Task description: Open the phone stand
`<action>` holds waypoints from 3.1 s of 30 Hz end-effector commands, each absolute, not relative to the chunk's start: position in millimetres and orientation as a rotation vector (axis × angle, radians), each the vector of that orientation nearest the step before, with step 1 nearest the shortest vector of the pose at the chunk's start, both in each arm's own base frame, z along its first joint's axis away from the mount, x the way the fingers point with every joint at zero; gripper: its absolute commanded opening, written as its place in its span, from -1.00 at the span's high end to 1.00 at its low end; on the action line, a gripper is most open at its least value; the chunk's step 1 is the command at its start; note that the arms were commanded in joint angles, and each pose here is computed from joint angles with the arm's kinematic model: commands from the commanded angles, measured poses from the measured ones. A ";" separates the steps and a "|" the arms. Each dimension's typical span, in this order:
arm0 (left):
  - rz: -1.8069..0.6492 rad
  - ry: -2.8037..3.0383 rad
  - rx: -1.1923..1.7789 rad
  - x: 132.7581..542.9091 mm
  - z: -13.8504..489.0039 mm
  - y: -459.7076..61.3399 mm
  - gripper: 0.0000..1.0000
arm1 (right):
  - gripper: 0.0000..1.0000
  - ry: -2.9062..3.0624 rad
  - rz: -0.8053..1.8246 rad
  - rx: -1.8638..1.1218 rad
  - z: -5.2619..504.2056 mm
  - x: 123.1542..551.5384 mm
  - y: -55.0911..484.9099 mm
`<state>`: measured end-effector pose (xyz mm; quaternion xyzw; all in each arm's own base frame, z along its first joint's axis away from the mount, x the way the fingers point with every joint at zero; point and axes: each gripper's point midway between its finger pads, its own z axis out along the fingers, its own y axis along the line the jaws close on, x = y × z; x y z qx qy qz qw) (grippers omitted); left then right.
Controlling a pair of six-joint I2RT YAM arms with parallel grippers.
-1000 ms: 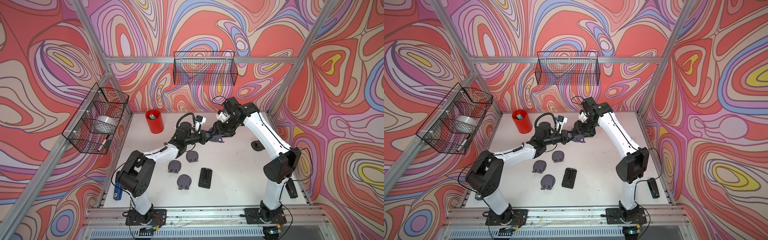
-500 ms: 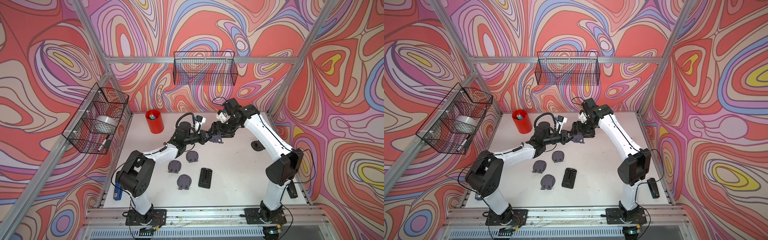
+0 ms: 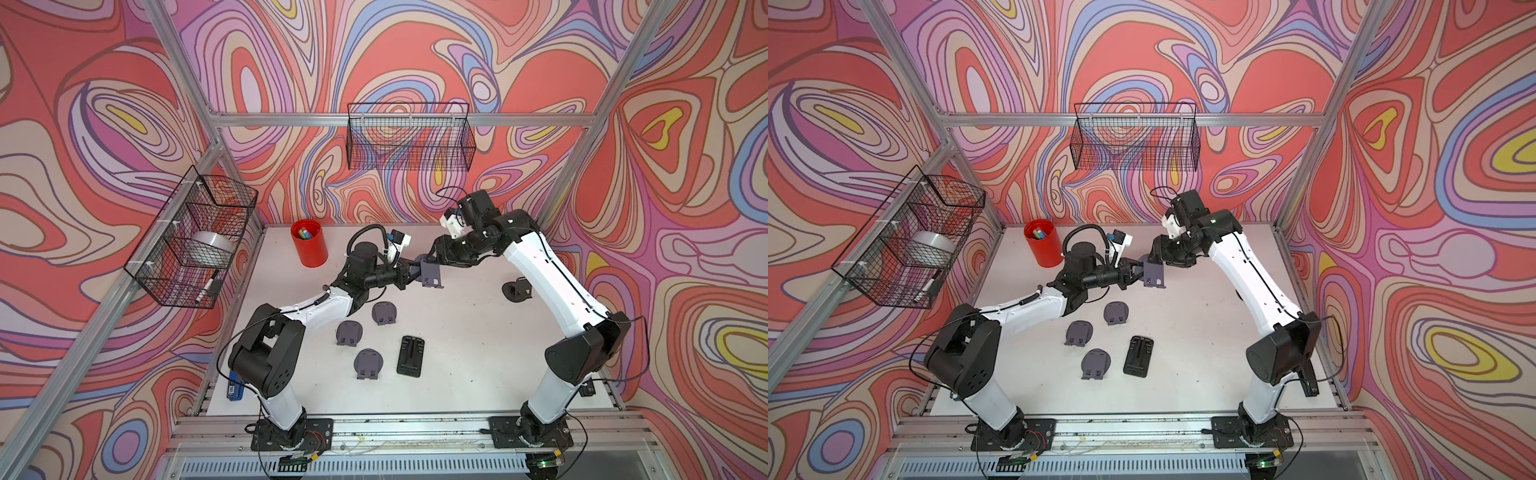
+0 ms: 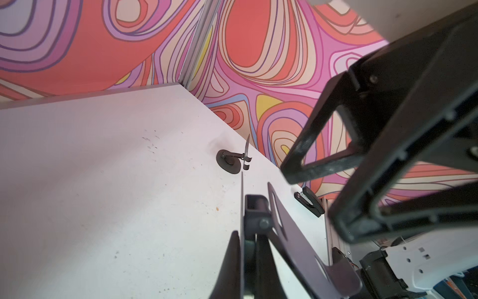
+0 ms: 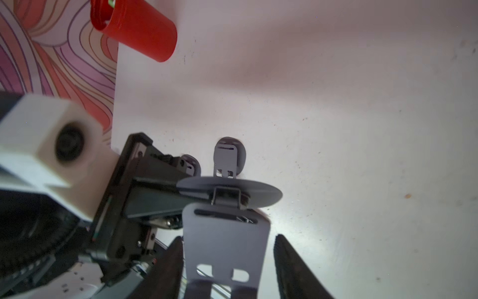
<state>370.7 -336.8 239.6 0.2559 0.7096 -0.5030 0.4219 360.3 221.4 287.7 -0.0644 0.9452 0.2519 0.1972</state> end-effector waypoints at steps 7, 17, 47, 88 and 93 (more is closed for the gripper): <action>-0.865 1.663 0.629 397.9 260.9 -297.1 1.00 | 0.34 2.612 0.693 0.030 302.4 377.9 200.6; -0.460 1.482 0.756 399.8 273.5 -292.2 1.00 | 0.25 2.635 0.921 0.273 309.1 400.7 228.0; -0.289 1.216 0.863 384.9 279.9 -315.2 1.00 | 0.09 2.722 0.951 0.419 291.1 399.0 234.1; -0.197 1.111 0.789 388.0 300.5 -330.0 1.00 | 0.48 2.726 0.901 0.480 281.6 392.8 223.4; -0.191 1.095 0.786 390.7 304.8 -332.5 1.00 | 0.53 2.735 0.901 0.482 278.8 392.5 224.1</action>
